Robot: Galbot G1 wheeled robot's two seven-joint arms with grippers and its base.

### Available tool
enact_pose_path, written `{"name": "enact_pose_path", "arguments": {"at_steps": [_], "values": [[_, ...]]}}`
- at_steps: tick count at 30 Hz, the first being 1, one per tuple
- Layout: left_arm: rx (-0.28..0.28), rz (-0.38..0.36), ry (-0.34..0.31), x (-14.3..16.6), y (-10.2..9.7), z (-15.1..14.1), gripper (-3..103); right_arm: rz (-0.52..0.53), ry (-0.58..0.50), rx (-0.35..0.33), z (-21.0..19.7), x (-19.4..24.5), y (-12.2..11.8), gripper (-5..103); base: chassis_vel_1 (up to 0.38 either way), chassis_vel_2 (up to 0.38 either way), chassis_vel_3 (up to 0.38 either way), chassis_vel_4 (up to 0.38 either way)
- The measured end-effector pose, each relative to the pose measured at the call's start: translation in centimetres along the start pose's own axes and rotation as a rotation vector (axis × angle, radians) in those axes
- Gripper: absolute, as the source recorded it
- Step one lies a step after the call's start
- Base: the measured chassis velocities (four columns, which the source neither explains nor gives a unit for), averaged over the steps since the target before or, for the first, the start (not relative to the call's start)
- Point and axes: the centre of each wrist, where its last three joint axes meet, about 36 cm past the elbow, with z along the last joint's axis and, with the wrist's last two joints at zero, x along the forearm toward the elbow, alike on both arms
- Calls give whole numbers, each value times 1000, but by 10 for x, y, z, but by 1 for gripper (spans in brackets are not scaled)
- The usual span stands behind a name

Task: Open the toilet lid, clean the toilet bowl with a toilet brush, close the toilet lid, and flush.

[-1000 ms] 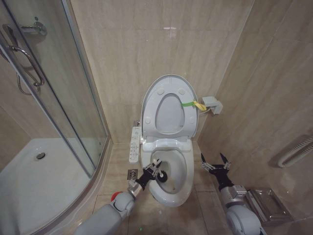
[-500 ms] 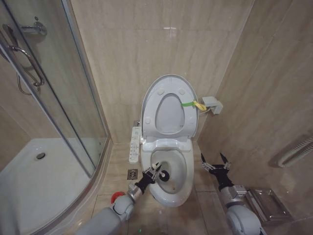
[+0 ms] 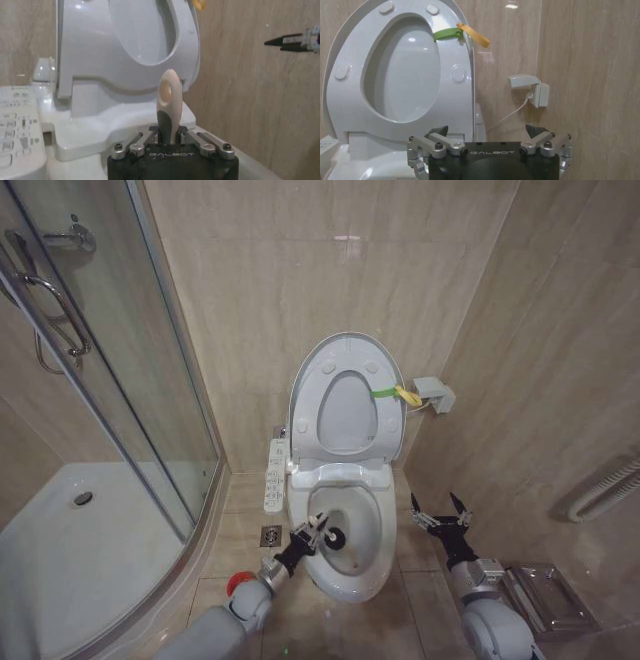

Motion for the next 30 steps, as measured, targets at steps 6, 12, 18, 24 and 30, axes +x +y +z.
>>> {"name": "enact_pose_path", "arguments": {"at_steps": [6, 12, 18, 24, 30], "values": [[39, 61, -44, -4, -27, -18, 19, 0, 0, 0, 0, 0, 0, 100, 0, 0, 0, 0], [36, 65, -24, -5, -25, -7, 19, 0, 0, 0, 0, 0, 0, 100, 0, 0, 0, 0], [34, 78, -46, -8, 2, 3, 19, 0, 0, 0, 0, 0, 0, 100, 0, 0, 0, 0], [73, 112, -65, -5, -32, -18, 19, 0, 0, 0, 0, 0, 0, 100, 0, 0, 0, 0], [38, 82, -20, -2, -21, -8, 19, 0, 0, 0, 0, 0, 0, 100, 0, 0, 0, 0]]}}
